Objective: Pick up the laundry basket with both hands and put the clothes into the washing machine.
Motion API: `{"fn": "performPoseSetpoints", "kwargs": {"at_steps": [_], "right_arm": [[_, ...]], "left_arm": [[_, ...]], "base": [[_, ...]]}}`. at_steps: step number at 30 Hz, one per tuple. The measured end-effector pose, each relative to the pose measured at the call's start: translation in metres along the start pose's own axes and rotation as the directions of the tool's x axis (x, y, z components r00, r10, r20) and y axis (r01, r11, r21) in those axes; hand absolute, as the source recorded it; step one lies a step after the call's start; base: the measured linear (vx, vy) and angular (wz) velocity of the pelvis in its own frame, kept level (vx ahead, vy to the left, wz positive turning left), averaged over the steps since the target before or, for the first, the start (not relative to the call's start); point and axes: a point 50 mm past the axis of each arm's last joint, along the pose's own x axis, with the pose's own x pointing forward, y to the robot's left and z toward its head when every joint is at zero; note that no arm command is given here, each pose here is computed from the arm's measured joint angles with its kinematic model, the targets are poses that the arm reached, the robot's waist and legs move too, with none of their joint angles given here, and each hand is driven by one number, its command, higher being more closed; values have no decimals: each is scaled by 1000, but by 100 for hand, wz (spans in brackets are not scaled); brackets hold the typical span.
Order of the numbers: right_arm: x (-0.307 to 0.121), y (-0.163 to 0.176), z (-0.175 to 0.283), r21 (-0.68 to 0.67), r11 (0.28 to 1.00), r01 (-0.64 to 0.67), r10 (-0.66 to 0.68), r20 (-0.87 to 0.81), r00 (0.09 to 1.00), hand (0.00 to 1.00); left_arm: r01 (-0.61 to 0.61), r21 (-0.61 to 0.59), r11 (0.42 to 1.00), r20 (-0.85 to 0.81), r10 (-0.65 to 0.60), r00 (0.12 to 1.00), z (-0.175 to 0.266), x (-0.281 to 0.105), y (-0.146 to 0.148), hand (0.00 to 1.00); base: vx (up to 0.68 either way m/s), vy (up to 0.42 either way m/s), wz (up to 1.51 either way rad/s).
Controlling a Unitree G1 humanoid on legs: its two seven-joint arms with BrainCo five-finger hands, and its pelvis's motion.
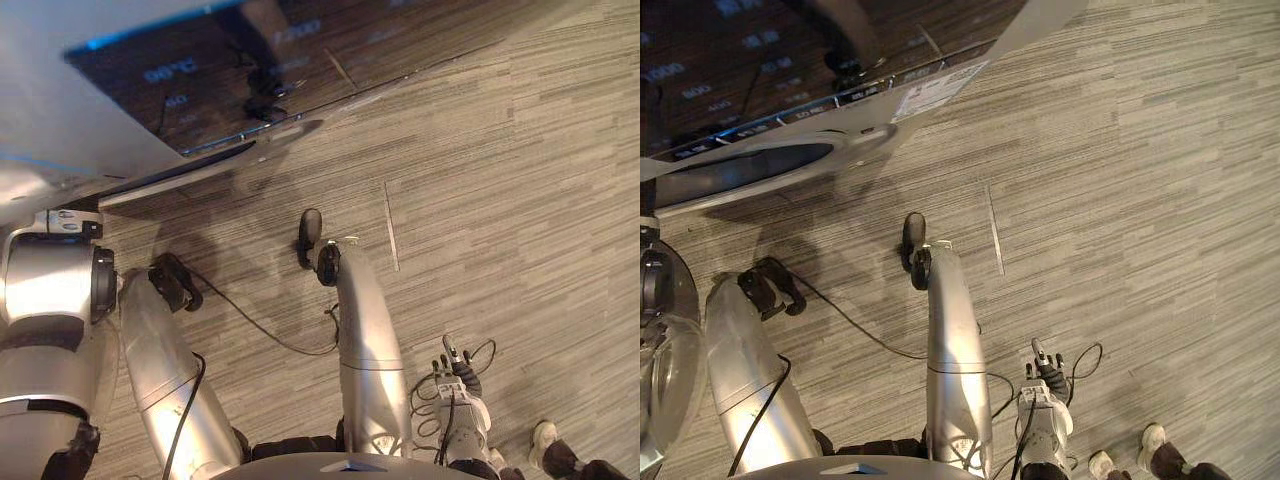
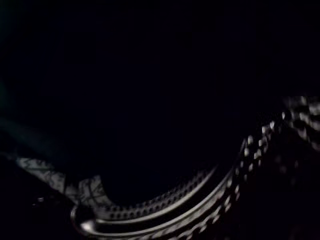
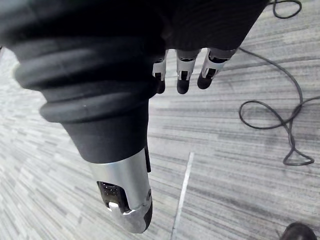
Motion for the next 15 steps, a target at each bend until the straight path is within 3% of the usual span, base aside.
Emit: {"fn": "performPoseSetpoints", "kwargs": {"at_steps": [1, 3, 5, 7, 9, 10, 12, 15], "right_arm": [[0, 1, 0, -4, 1000, -10, 10, -2, 1000, 0], [1, 4, 3, -27, 998, -56, 56, 9, 998, 0], [2, 7, 2, -41, 996, -76, 76, 3, 997, 0], [1, 8, 1, -44, 996, -79, 79, -4, 997, 0], [1, 9, -1, -46, 996, -78, 78, -9, 997, 0], [1, 9, -1, -46, 996, -78, 78, -10, 997, 0], [1, 8, -3, -43, 997, -59, 58, -15, 998, 0], [2, 10, -3, -41, 998, -38, 38, -12, 999, 0]], "left_arm": [[58, 166, 984, 14, -61, 998, -3, -3, -7, 0], [157, 535, 830, 4, -188, 982, -16, -8, -15, 0], [205, 550, 809, -105, -176, 979, -31, -5, -8, 0], [218, 514, 829, -214, -122, 969, -46, -4, 2, 0], [174, 367, 914, -351, -37, 936, -66, -8, 18, 0], [164, 342, 925, -363, -31, 931, -68, -9, 19, 0], [36, 74, 997, -455, 1, 890, -83, -18, 20, 0], [-151, -182, 972, -536, 31, 844, -97, -31, 22, 0]], "base": [[17, -18, 11], [14, -8, 5], [0, 0, 0], [0, 0, 0], [-32, -1, -5], [-29, -3, -4], [0, 0, 0], [-5, -14, 6]]}}
